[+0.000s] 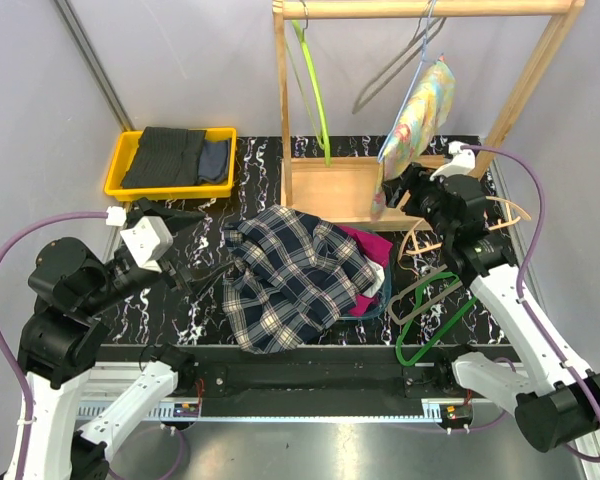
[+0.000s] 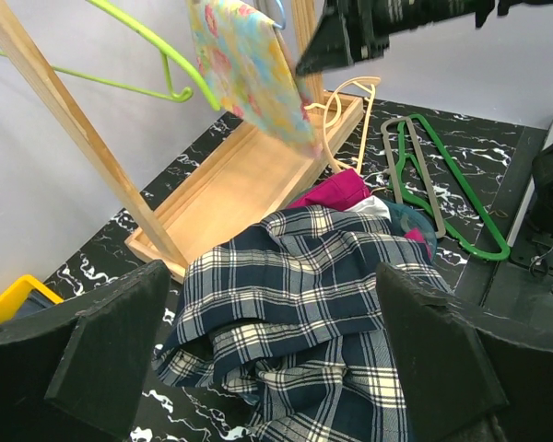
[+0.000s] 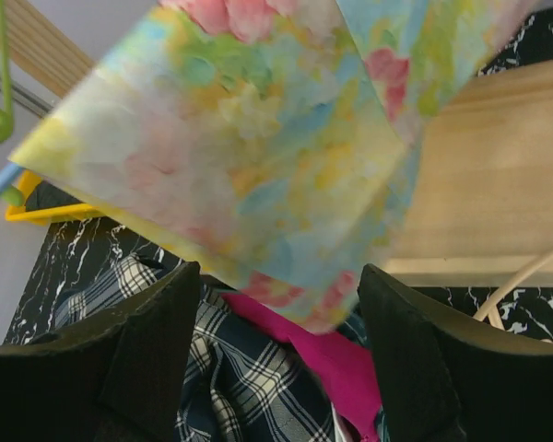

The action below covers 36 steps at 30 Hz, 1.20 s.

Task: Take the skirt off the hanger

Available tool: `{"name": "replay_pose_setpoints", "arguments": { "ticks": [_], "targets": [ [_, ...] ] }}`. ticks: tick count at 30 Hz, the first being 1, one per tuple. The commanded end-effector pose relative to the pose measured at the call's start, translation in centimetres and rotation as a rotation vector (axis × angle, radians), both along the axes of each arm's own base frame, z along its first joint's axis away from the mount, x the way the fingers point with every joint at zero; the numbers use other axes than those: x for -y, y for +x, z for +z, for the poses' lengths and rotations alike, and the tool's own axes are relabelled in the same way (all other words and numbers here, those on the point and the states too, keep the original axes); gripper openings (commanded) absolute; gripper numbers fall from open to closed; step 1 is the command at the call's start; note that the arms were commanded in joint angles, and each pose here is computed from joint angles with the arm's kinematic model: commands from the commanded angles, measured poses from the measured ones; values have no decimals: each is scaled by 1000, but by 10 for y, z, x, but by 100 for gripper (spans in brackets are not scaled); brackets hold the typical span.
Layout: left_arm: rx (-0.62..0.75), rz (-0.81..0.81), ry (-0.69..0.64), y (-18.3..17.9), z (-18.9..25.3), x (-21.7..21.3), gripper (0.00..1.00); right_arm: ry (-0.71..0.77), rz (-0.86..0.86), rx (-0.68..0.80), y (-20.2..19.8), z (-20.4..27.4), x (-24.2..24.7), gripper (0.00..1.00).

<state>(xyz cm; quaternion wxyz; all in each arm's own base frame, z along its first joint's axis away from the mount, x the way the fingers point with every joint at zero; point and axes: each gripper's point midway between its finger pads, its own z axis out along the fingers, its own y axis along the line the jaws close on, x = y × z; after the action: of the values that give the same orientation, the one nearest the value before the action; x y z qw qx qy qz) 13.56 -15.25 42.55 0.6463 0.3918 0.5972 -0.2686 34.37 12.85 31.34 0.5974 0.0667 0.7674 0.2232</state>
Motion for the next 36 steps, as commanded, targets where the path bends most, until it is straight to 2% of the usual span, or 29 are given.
{"name": "replay_pose_setpoints", "arguments": {
  "ticks": [1,8,13,18,19,23,27,30,34,35,36],
  "targets": [
    [42,-3,-33,1,16,1,99,58,-46,44,5,15,3,75],
    [41,6,-29,1,13,0,99,49,-56,34,11,4,3,70],
    [43,5,-26,3,15,1,99,106,31,-9,6,-10,-18,70],
    [40,5,-25,4,15,1,99,300,112,-31,2,-19,-43,77],
    [43,5,-26,3,15,1,99,323,118,-55,1,-31,-46,77],
    [53,9,-27,3,19,0,99,496,131,-18,1,-26,-53,77],
    [48,9,-23,3,18,0,99,553,129,18,0,-20,-52,74],
    [40,5,-22,3,16,1,99,513,164,45,-7,-11,-62,73],
    [28,-10,-23,3,13,3,99,321,213,104,-20,9,-89,73],
    [24,-12,-24,3,12,4,99,265,152,92,-18,3,-86,73],
    [22,-14,-25,3,11,4,99,219,182,89,-27,0,-104,73]
  ]
}}
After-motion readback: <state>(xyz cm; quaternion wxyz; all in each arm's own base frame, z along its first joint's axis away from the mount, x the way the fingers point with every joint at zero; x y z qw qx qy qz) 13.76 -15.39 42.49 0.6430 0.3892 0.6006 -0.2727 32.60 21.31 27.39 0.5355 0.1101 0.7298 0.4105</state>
